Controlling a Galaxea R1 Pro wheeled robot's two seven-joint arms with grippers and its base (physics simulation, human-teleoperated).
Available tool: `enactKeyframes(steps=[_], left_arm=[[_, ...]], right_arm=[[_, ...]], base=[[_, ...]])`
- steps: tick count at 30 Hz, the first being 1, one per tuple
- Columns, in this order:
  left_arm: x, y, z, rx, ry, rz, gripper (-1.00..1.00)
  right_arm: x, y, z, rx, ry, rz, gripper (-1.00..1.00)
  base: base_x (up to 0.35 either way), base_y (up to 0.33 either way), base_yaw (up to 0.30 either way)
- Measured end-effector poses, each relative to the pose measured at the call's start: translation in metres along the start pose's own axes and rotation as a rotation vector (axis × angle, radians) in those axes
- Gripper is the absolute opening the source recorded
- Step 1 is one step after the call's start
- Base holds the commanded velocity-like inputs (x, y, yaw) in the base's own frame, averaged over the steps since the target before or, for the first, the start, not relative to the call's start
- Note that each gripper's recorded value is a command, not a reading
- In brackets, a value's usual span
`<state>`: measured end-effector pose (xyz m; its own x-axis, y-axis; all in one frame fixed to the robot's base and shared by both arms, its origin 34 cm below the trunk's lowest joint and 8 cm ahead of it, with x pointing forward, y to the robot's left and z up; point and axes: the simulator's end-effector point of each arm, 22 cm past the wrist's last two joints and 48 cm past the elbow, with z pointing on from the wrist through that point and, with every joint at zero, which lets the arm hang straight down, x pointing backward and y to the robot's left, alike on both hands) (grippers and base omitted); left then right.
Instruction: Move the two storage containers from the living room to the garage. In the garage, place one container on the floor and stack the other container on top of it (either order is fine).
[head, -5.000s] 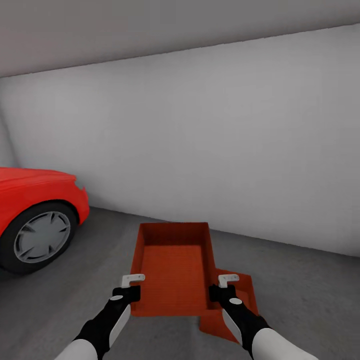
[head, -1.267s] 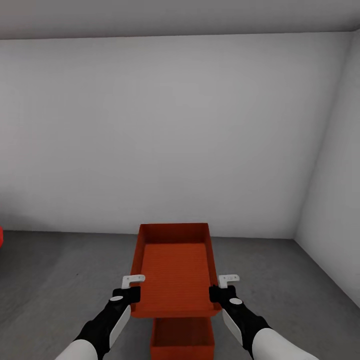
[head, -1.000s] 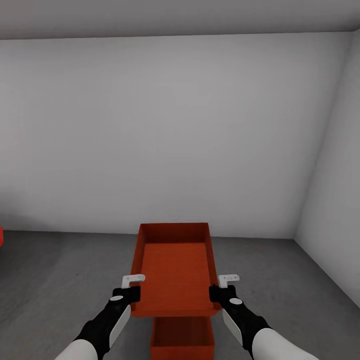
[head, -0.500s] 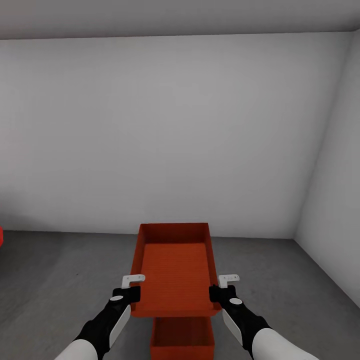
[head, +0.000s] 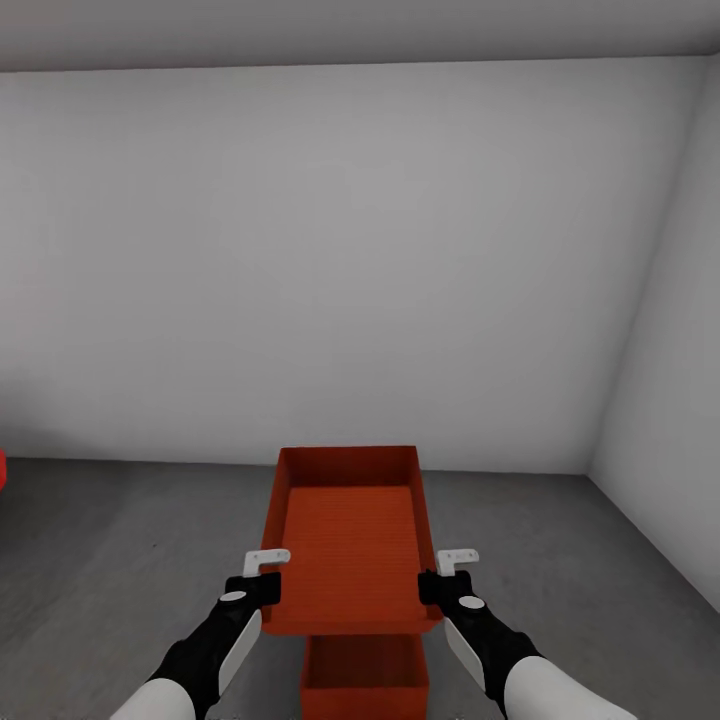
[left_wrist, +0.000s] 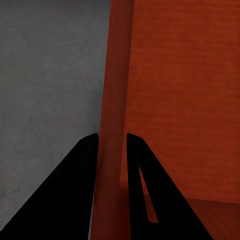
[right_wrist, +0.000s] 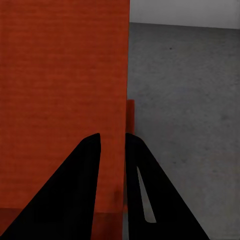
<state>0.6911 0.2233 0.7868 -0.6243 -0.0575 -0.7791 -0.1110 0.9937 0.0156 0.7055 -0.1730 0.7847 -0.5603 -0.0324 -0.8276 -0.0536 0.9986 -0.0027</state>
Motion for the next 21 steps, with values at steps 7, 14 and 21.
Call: enactKeyframes(steps=[7,14,21], left_arm=[[0.006,0.000,0.003,-0.001,0.014,0.002,-1.00],[0.012,0.000,0.006,-0.001,0.023,0.002,-1.00],[0.018,0.000,0.008,-0.002,0.035,0.004,-1.00]], right_arm=[[0.007,0.000,0.002,0.000,0.014,0.001,-1.00],[0.013,0.000,0.005,-0.001,0.023,0.000,-1.00],[0.019,0.000,0.007,-0.001,0.035,0.002,-1.00]], base=[[0.000,0.000,0.000],[0.000,0.000,0.000],[0.000,0.000,0.000]])
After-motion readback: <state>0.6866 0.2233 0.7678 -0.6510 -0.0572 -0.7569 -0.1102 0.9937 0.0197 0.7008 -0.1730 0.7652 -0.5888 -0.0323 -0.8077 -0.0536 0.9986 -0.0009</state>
